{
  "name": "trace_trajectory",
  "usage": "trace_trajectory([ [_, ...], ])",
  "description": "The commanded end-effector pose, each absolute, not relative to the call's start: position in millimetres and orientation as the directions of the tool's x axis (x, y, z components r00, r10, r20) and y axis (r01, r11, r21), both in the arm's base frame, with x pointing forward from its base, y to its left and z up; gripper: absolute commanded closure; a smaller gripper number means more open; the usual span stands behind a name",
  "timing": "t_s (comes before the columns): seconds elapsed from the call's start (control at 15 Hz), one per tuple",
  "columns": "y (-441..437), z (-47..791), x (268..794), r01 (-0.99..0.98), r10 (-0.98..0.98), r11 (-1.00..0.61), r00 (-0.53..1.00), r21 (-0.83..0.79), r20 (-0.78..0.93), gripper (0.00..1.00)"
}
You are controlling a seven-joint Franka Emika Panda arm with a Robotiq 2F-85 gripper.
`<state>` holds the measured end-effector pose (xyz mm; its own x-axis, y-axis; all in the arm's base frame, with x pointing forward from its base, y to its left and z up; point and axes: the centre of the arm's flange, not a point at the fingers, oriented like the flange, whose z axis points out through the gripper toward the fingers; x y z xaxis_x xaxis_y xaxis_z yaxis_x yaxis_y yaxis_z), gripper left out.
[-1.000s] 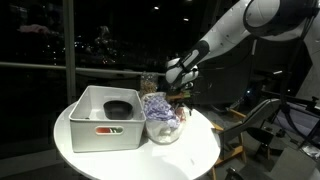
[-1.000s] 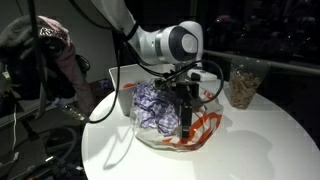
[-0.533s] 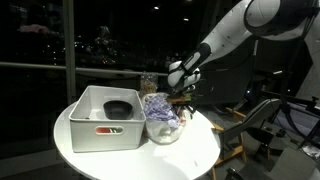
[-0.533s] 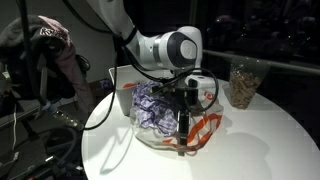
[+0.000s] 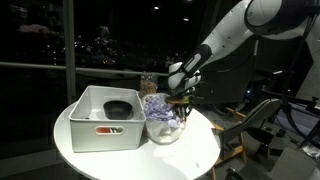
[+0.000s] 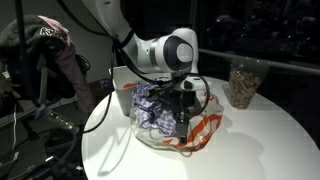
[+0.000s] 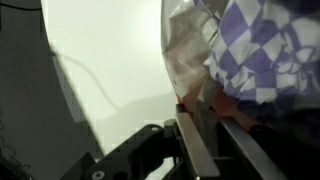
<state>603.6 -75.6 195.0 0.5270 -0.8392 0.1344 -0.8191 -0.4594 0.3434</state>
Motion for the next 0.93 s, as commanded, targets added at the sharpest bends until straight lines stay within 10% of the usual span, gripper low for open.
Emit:
trace_trajectory([
  [0.0,-72,209,594,-0.837,-0.837,-0.435,0.512,0.333,0.194,0.99],
  [0.87,-57,285,577,-0.659,-0.797,-0.519,0.603,0.545,-0.029,0.97],
])
